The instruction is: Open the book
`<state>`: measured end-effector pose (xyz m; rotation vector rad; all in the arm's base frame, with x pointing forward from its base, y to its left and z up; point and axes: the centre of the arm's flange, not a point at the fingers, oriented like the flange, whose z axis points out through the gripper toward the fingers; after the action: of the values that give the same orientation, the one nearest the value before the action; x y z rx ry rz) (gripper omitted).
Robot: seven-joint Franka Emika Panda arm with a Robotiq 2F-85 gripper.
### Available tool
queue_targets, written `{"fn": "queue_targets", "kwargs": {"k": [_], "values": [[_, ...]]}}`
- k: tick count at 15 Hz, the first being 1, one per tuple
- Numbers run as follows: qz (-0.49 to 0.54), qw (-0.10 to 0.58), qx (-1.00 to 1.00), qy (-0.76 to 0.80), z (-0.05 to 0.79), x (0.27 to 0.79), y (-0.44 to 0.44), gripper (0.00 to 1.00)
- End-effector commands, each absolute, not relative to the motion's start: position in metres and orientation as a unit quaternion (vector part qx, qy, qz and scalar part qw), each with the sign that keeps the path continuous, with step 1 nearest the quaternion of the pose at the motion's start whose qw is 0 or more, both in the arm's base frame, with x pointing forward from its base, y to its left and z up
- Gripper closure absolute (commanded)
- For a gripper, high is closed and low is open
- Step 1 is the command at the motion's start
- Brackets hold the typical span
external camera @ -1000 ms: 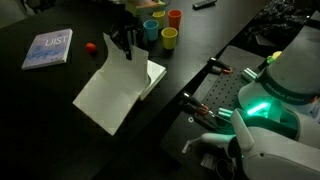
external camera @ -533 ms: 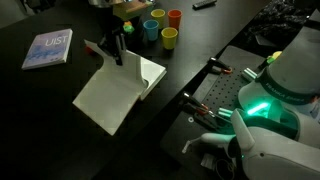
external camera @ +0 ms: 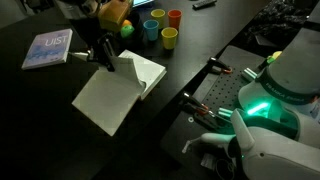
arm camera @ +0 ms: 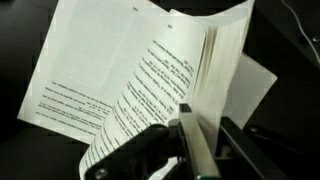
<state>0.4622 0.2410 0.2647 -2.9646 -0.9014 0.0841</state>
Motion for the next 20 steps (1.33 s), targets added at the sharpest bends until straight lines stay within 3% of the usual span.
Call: {"fn": "queue_targets", "kwargs": {"k": [1, 5, 9, 10, 12, 18, 20], "values": [[-0.02, -0.046, -0.939, -0.341, 0.262, 0.455, 0.27, 0.86], [-0.04, -0.096, -0.927, -0.36, 0.255, 0.447, 0.288, 0.86], [-0.03, -0.068, -0.947, -0.313, 0.25, 0.446, 0.297, 0.85], [-0.022, -0.058, -0.952, -0.3, 0.248, 0.448, 0.296, 0.6], [0.002, -0.025, -0.962, -0.271, 0.247, 0.454, 0.293, 0.56], [0.042, 0.097, -0.977, -0.186, 0.24, 0.469, 0.284, 0.11], [0.038, 0.13, -0.976, -0.17, 0.236, 0.469, 0.283, 0.0]]}}
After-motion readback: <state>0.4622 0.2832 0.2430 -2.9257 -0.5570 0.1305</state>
